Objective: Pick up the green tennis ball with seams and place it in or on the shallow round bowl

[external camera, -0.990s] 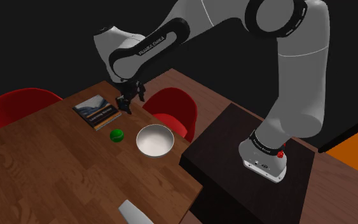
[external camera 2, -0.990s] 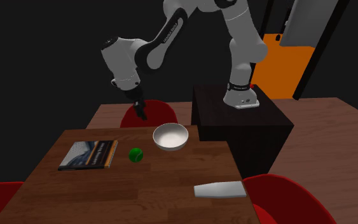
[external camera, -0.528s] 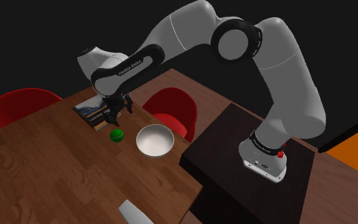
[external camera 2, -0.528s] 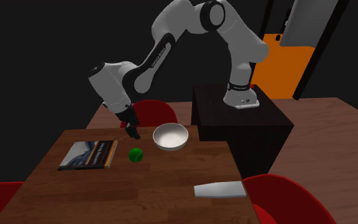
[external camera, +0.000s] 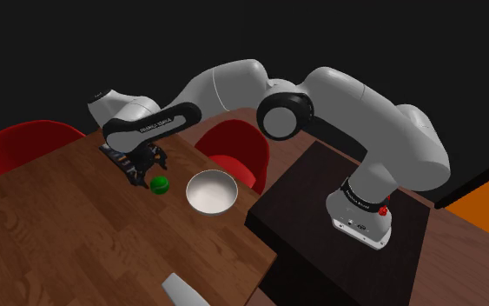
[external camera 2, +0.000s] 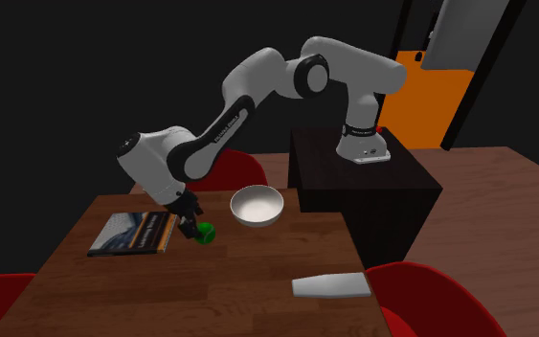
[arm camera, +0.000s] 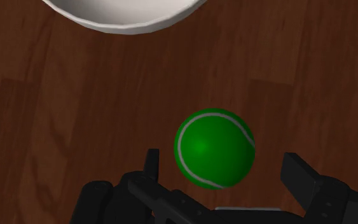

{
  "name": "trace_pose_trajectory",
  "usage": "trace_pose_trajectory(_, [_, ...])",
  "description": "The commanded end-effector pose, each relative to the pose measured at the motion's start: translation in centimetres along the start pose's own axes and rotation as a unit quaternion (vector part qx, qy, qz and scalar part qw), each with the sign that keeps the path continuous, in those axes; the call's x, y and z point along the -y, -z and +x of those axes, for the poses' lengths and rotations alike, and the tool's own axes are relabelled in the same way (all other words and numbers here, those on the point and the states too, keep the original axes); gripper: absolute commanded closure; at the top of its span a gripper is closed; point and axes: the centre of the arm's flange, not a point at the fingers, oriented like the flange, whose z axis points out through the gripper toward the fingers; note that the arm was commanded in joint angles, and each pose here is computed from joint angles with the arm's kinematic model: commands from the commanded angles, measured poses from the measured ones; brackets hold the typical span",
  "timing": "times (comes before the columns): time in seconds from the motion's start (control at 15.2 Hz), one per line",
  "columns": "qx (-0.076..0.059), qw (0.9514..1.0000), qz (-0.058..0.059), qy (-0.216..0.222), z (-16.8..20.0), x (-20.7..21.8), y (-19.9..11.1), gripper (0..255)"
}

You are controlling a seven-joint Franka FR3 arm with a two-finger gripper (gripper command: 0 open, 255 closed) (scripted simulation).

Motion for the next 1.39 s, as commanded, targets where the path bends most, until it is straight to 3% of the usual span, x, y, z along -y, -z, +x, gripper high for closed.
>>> trace_pose_trajectory(0.0, [0.0, 1.0, 0.0, 0.0, 0.2, 0.3, -1.1, 0])
trace_pose_trajectory(0.33, [0.0, 1.0, 0.0, 0.0, 0.2, 0.3, -3.5, 0])
trace_pose_trajectory(0.86, [0.0, 1.0, 0.0, 0.0, 0.2, 0.3, -3.5, 0])
trace_pose_trajectory(0.92, [0.0, 1.0, 0.0, 0.0, 0.2, 0.3, -3.5, 255])
trace_pose_trajectory(1.32, [0.0, 1.0, 0.0, 0.0, 0.2, 0.3, -3.5, 255])
